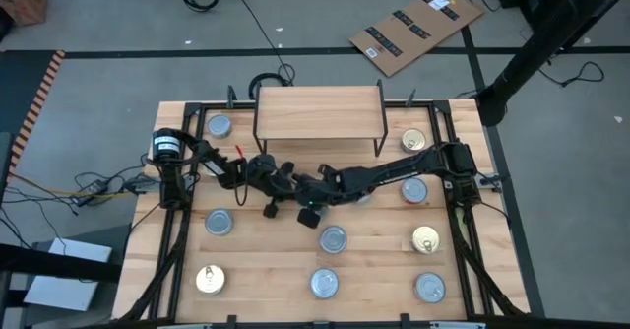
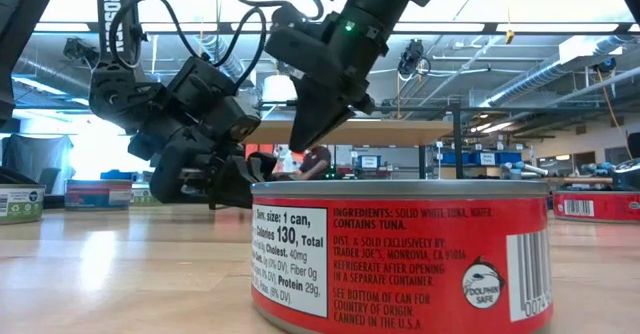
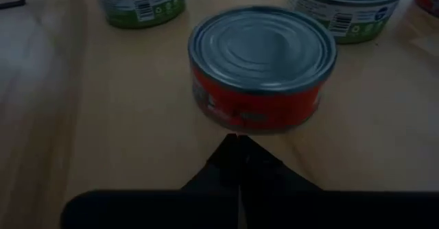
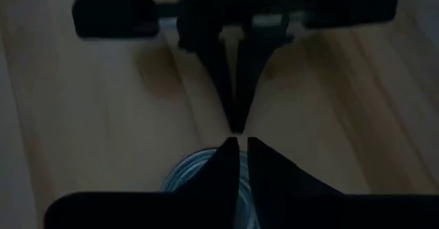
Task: Stack canned seafood by type on shelf
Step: Put the red tuna can on the shelf
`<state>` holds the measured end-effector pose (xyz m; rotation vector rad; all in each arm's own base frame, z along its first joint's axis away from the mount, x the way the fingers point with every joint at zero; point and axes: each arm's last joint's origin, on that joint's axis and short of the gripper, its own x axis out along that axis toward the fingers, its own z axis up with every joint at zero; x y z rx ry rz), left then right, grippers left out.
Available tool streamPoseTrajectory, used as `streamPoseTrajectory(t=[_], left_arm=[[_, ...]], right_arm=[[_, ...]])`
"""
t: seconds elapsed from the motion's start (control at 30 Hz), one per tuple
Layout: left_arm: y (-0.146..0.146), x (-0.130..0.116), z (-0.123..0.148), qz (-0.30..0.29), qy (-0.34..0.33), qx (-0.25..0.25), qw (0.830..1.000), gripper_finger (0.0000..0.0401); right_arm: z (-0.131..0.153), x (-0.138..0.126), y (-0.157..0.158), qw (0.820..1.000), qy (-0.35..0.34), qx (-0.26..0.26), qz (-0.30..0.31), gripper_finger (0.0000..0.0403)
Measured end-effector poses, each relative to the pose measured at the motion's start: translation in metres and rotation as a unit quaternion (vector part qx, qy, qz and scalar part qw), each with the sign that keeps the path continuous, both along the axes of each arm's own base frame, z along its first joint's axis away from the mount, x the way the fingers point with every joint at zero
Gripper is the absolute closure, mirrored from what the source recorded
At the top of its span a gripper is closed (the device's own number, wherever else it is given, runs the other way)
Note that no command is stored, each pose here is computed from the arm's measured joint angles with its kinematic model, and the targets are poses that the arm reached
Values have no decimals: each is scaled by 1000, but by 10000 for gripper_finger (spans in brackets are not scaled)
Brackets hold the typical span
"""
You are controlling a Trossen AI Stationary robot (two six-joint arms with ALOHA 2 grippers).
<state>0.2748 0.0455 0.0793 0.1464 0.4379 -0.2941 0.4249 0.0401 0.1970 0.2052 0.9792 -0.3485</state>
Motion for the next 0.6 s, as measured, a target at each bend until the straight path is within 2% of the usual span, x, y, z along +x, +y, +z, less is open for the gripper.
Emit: streamPoseTrajectory(t=[0.27,0.43,0.6], left_arm=[[1,0,0,8,1,2,1000,396],[1,8,5,16,-5,-5,1000,396],[-1,10,5,14,-6,-4,1000,396]], right_arm=[[-5,-13,11,997,67,-18,25,336],[-9,-25,19,991,125,-37,27,358],[-22,-28,28,990,128,-4,65,394]])
